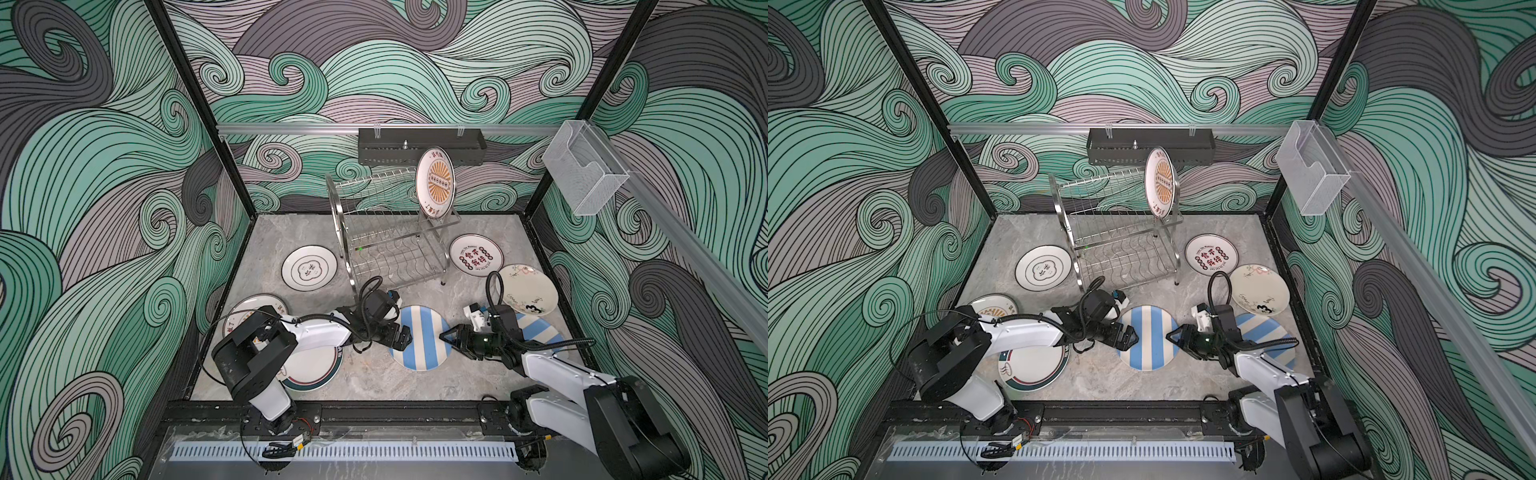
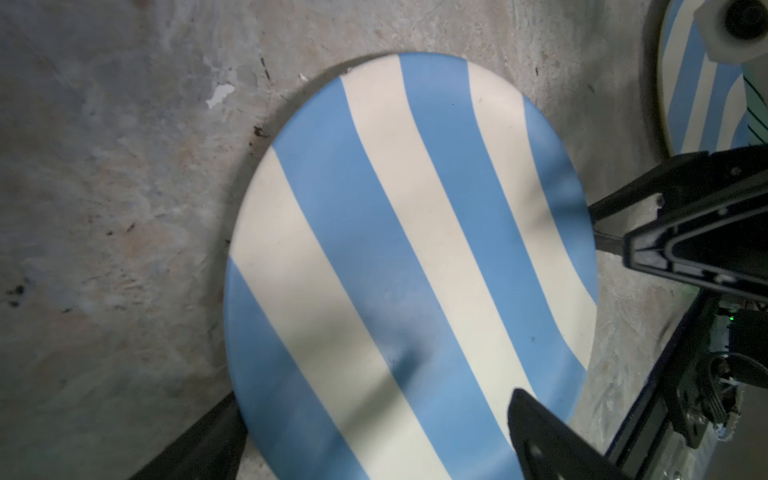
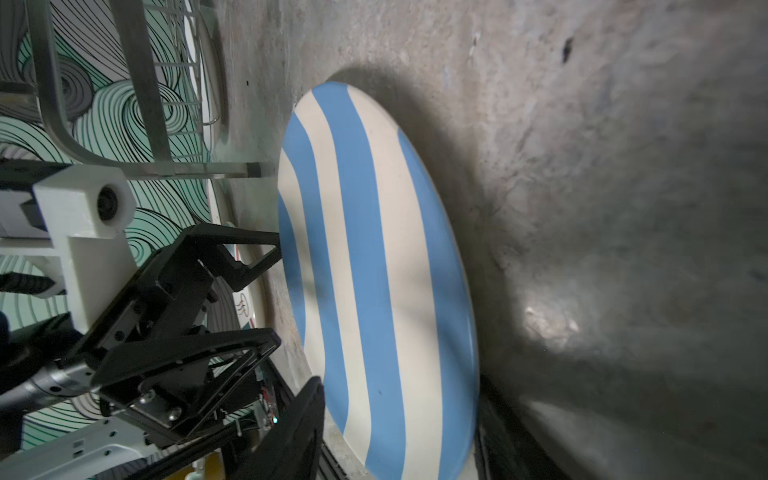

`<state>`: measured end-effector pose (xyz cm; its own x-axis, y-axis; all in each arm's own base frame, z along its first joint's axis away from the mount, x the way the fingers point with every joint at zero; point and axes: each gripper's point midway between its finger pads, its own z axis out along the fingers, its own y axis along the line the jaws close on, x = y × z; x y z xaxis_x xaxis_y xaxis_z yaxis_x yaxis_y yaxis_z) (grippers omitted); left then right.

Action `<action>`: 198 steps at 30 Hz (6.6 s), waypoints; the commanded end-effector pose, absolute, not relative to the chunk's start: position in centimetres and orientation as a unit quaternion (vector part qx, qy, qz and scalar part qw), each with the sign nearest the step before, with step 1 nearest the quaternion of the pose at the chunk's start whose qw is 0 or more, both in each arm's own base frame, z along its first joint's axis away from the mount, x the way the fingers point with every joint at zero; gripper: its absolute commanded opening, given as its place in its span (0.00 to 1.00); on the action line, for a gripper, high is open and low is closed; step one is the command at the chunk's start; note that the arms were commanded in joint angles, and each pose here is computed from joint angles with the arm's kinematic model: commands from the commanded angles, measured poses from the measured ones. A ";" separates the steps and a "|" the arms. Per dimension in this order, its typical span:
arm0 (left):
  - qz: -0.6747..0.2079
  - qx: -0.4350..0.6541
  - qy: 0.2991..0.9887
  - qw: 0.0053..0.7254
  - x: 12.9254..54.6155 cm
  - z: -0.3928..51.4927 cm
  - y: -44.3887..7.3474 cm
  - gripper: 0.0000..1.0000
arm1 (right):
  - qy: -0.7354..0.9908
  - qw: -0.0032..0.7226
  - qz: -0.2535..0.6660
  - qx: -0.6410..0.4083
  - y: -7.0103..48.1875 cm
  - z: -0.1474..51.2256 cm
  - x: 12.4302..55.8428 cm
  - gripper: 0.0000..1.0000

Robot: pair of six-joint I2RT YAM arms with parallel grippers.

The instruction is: Load the plates into the dish rack

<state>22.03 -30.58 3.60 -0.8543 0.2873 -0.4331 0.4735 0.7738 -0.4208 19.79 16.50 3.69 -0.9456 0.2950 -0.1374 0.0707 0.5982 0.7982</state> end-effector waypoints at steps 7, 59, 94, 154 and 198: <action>-0.284 0.213 0.923 0.146 21.0 3.4 -31.5 0.99 | 0.844 0.149 0.505 0.103 17.6 7.2 20.8 0.38; -0.237 -0.003 0.915 0.327 22.8 14.8 -14.8 0.99 | 0.812 0.220 0.533 -0.089 18.4 22.8 19.3 0.00; -0.177 -0.087 0.922 0.333 24.1 12.3 -9.6 0.99 | 0.721 0.685 0.070 -0.077 16.4 54.3 35.5 0.00; -0.185 -0.088 0.920 0.335 22.6 12.4 -9.3 0.98 | 0.786 0.615 0.041 -0.051 19.4 42.0 45.2 0.00; -0.206 -0.089 0.919 0.323 22.4 12.2 -10.0 0.99 | 0.821 0.556 0.069 -0.106 20.5 42.8 41.2 0.59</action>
<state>22.52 -10.00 12.54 -0.7642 -0.2870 -0.5777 -0.0151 0.9033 -0.4288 42.18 20.83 41.28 -0.3695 -0.1117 -0.9225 -0.2365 0.9714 -0.0229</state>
